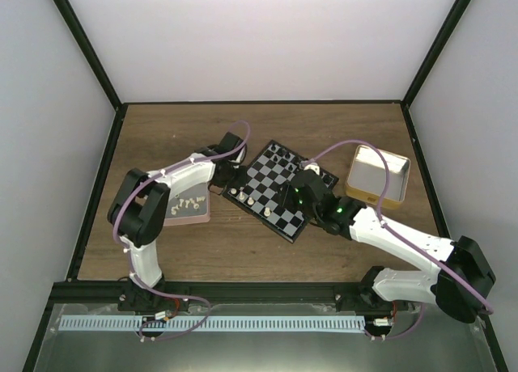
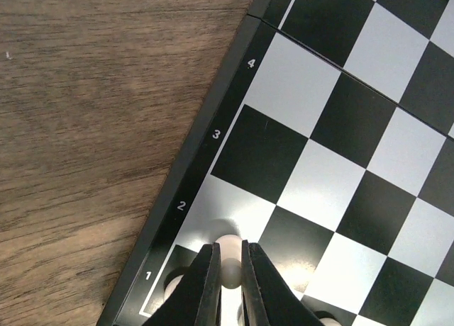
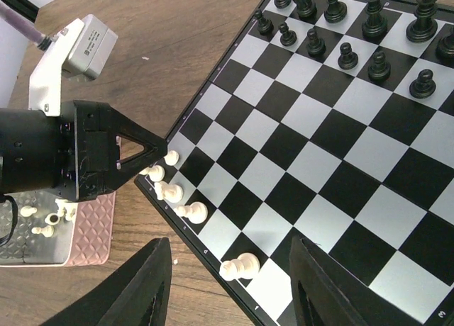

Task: Set up the chess pieces on the board
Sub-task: Place the chess piece on the chessboard.

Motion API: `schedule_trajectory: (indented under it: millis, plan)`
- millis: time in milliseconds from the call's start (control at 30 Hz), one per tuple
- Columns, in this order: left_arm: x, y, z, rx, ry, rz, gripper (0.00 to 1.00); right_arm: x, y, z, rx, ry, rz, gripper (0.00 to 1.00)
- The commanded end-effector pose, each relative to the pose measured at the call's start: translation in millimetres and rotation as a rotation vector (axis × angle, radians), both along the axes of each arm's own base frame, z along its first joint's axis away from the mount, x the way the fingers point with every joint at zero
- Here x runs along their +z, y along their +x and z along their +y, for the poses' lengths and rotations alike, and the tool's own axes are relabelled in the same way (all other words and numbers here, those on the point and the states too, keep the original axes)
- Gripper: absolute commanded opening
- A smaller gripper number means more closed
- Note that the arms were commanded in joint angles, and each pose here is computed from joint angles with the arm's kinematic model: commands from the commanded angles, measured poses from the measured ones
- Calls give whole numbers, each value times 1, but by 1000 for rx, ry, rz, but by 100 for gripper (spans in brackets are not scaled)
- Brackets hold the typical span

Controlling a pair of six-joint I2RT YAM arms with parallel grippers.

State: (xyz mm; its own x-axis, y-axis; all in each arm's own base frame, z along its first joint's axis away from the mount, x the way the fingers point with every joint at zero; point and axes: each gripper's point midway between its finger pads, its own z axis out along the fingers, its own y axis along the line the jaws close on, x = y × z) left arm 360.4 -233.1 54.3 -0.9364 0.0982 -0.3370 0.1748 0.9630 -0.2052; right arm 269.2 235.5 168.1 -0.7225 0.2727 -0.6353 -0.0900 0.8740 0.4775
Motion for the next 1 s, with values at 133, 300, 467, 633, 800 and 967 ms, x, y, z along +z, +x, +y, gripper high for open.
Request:
schedule_trajectory:
  millis: [133, 300, 467, 633, 800, 967]
  plan:
    - [0, 13, -6, -11, 20, -22, 10, -3, 3, -4, -27, 1, 0, 47]
    - [-4, 15, -5, -9, 36, -15, 10, -4, 3, -4, -28, 1, 3, 47]
    - [-4, 14, -3, -9, 47, -15, 18, -5, 2, -5, -31, -1, 6, 47]
    - [11, 14, -8, -21, 13, -24, 31, -4, 3, -4, -31, 3, 3, 47]
    - [43, 21, -2, 12, 11, -101, 43, -4, 3, -3, -31, 7, 6, 47]
    - [63, 33, 47, 211, 109, -211, 48, -3, 2, -3, -26, 11, 5, 47]
